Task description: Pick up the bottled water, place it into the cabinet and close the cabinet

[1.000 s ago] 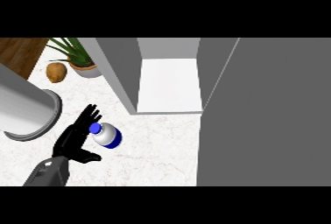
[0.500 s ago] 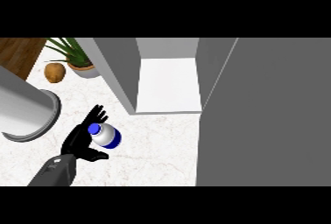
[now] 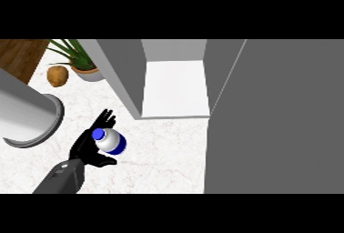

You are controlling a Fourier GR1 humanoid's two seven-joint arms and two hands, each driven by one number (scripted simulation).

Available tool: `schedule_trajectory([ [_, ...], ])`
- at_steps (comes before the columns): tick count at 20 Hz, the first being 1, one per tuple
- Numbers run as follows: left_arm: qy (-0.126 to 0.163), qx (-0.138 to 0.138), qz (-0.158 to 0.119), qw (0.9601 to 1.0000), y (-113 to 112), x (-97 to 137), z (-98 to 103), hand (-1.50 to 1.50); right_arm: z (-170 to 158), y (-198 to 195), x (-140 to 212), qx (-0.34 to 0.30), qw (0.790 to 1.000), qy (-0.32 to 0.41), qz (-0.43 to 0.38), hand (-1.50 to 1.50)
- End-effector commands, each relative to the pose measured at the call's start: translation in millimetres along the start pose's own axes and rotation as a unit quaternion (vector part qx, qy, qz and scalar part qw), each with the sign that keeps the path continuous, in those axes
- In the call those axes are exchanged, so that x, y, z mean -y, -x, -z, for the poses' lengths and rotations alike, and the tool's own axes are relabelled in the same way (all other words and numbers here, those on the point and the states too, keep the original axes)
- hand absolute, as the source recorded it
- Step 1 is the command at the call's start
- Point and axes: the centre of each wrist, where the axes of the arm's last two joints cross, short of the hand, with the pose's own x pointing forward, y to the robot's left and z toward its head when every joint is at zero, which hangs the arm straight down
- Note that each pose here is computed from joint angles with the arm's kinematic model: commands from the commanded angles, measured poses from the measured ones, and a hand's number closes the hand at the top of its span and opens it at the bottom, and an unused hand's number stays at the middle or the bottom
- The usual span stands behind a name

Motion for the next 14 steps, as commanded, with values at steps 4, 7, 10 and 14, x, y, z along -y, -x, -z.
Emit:
schedule_trajectory([
  [4, 0.065, -0.002, -0.070, 0.9954, 12.5, 15.9, 7.0, -1.50, -2.5, 10.3, 9.8, -0.002, 1.000, -0.002, 0.010, -1.50],
  [7, 0.085, 0.005, -0.070, 0.9939, 18.2, 25.2, 10.2, -1.50, 3.6, 4.0, 5.8, -0.006, 1.000, -0.011, -0.005, -1.50],
  [10, 0.103, 0.006, -0.065, 0.9926, 28.7, 32.8, 6.0, -1.50, -2.7, 3.3, 3.1, -0.012, 1.000, -0.002, 0.007, -1.50],
  [14, 0.115, 0.006, -0.058, 0.9917, 21.2, 36.4, 16.3, 1.50, 4.2, -5.2, 9.5, -0.016, 1.000, -0.005, -0.001, -1.50],
])
